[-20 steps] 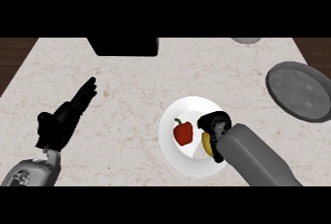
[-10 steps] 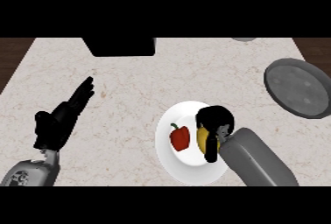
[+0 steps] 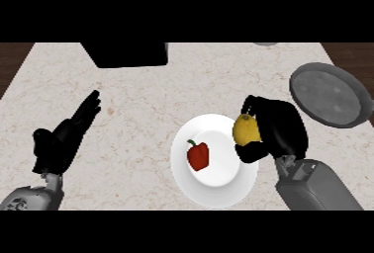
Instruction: Pick the lemon from the plate and place it in the pan
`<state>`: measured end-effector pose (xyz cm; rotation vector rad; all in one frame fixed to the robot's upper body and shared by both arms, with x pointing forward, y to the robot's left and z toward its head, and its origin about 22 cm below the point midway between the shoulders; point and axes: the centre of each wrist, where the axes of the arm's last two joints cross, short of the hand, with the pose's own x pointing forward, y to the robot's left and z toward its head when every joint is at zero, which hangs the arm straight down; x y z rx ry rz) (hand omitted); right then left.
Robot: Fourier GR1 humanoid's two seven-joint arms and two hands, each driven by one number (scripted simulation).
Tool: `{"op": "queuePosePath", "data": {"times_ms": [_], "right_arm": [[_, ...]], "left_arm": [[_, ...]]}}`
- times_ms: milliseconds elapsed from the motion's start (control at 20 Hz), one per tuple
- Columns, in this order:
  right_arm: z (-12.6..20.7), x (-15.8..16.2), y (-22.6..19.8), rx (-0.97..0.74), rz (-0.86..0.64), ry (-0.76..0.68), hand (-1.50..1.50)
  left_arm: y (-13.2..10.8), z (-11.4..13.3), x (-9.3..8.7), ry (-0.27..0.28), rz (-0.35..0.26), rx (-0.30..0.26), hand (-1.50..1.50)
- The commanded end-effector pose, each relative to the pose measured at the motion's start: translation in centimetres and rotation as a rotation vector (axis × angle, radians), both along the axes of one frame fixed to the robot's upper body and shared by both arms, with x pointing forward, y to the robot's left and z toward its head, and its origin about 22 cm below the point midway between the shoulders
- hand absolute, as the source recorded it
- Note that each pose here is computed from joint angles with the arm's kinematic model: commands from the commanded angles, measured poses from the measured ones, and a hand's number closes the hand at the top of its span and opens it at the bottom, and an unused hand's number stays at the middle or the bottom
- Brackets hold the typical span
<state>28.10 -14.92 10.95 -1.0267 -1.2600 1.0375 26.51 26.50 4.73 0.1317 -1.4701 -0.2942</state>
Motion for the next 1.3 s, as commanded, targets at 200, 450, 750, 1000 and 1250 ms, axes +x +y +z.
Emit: {"op": "queuePosePath", "data": {"times_ms": [200, 450, 750, 1000, 1250], "right_arm": [[2.5, -6.8, -2.8, 0.119, -0.143, -0.312, 1.50], [0.3, -5.5, -6.8, 0.182, -0.275, -0.377, 1.50], [-0.8, -2.3, -13.3, 0.332, -0.319, -0.423, 1.50], [-1.5, 2.7, -16.0, 0.274, -0.324, -0.424, 1.50], [-5.2, 4.8, -20.7, 0.198, -0.411, -0.463, 1.50]], "left_arm": [[0.6, -0.3, 0.3, -0.014, -0.031, 0.000, 0.00], [-1.1, 0.9, -0.4, -0.022, -0.050, 0.016, 0.00], [-0.5, 0.9, 1.6, -0.028, -0.067, 0.019, 0.00], [-1.5, -0.9, 0.2, -0.020, -0.078, 0.002, 0.00], [-1.3, 0.6, 0.4, -0.023, -0.087, -0.003, 0.00]]}}
